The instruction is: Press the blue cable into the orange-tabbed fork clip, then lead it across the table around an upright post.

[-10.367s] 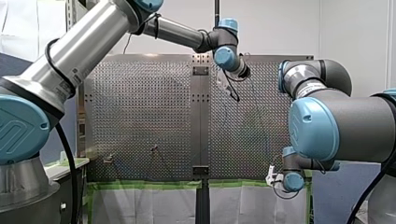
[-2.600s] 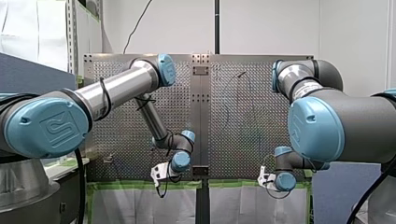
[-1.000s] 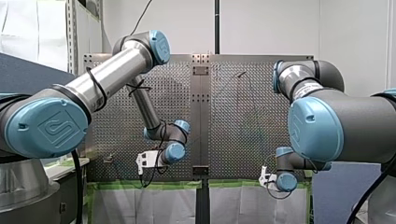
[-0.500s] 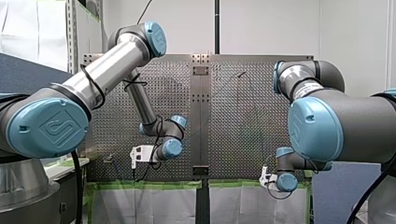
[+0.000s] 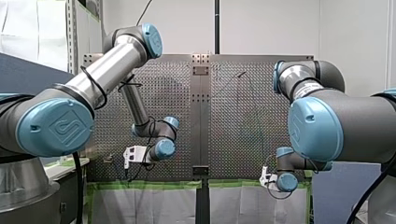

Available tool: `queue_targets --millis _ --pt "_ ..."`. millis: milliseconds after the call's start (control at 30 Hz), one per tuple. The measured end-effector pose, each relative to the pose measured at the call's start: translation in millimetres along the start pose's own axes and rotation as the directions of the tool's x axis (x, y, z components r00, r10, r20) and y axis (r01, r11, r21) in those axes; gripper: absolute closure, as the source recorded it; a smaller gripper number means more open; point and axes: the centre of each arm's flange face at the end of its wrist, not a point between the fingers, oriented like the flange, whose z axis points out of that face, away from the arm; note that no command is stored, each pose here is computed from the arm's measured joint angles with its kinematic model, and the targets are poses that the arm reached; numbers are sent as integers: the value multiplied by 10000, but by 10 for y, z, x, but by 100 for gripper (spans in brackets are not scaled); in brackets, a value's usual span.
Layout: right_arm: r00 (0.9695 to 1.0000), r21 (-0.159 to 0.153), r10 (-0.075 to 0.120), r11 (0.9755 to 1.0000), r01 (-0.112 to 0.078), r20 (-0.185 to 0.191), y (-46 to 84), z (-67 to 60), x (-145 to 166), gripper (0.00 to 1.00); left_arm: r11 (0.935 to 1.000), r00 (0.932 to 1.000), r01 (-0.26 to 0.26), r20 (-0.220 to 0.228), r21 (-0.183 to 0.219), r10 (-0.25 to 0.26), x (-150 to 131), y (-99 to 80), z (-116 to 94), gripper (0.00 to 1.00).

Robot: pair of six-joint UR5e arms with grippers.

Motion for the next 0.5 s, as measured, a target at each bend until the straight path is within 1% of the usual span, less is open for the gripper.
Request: queue_targets --millis 100,233,400,500 --pt "10000 5 -1 10000 1 -3 -1 2 1 100 9999 10000 -45 -29 -147 45 -22 50 83 99" --pt "10000 10 -9 10000 9 5 -1 2 1 100 9997 9999 -132 -7 -216 132 -36 72 131 99" --pt "10000 2 -19 10000 19 14 -1 2 1 100 9989 9993 -374 29 -282 375 -52 91 178 99" --pt "10000 0 -22 10000 22 28 -2 -1 -2 100 9985 9993 -378 29 -386 379 -76 125 230 99"
